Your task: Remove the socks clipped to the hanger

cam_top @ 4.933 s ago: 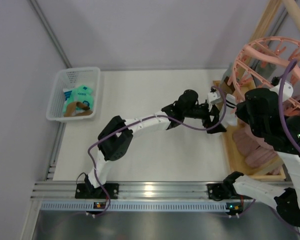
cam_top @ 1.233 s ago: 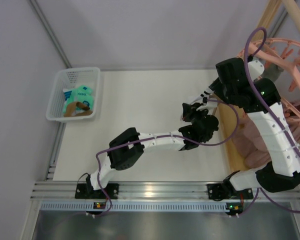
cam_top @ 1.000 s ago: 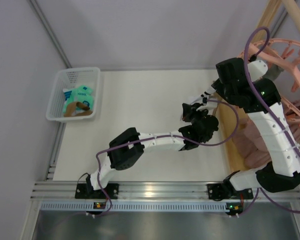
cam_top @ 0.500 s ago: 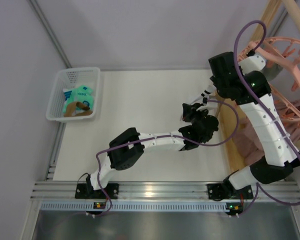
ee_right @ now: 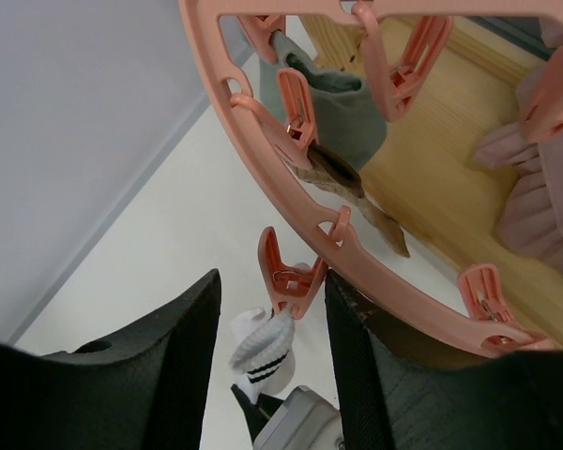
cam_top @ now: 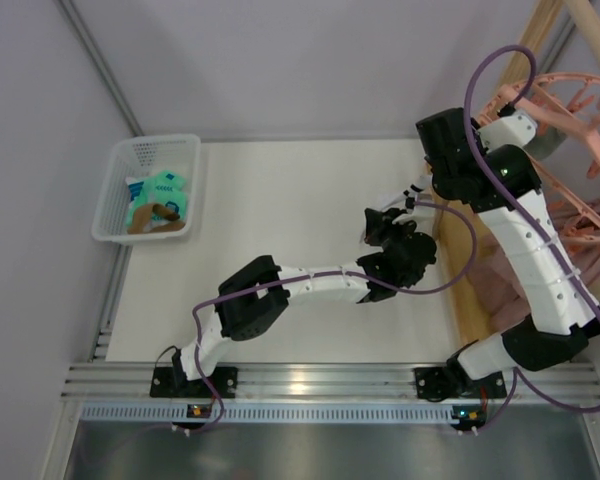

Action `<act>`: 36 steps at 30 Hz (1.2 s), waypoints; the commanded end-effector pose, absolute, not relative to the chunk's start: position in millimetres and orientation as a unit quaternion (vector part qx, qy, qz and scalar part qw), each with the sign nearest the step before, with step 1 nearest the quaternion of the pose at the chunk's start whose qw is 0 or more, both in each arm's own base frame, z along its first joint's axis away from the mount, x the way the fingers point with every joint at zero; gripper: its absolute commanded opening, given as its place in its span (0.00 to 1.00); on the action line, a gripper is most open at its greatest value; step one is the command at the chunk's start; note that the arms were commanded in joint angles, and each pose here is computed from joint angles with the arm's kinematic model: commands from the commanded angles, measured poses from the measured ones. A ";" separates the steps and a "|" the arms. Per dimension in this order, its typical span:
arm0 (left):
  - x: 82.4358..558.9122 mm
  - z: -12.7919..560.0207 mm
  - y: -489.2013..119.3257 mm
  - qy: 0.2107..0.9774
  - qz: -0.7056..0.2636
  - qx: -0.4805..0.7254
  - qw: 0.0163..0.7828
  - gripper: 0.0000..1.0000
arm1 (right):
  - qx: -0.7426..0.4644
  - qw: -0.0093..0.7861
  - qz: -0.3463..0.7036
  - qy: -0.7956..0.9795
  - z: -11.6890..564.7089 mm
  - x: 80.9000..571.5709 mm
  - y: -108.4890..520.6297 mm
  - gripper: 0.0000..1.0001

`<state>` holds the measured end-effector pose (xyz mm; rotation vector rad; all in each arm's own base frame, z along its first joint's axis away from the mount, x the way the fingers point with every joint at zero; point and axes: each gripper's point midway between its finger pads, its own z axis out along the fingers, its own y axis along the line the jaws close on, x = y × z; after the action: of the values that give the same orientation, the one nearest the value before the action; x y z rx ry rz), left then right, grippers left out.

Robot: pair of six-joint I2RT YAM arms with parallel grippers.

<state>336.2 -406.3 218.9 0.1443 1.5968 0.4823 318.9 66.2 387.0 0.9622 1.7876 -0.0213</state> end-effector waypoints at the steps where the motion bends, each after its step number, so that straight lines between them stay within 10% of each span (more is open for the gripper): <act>1: 332.3 216.7 -374.1 0.707 0.271 0.015 0.653 0.00 | 0.396 0.519 -0.093 0.752 378.9 291.5 29.2 0.47; 15: 332.6 225.3 -370.7 0.707 0.268 0.009 0.654 0.00 | 0.404 0.521 -0.108 0.744 373.2 287.7 17.7 0.47; 20: 332.5 227.2 -372.4 0.707 0.265 0.010 0.656 0.00 | 0.407 0.525 -0.116 0.739 372.4 288.5 15.2 0.28; 23: 332.3 228.5 -373.7 0.707 0.263 0.011 0.656 0.00 | 0.405 0.528 -0.124 0.736 369.9 289.1 13.4 0.00; 36: 333.5 233.8 -382.3 0.707 0.253 0.017 0.660 0.00 | 0.387 0.531 -0.120 0.744 372.3 291.9 16.2 0.00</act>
<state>336.4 -406.8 217.0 0.1568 1.5969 0.4823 310.9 42.0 368.2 0.9480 1.7791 -0.1708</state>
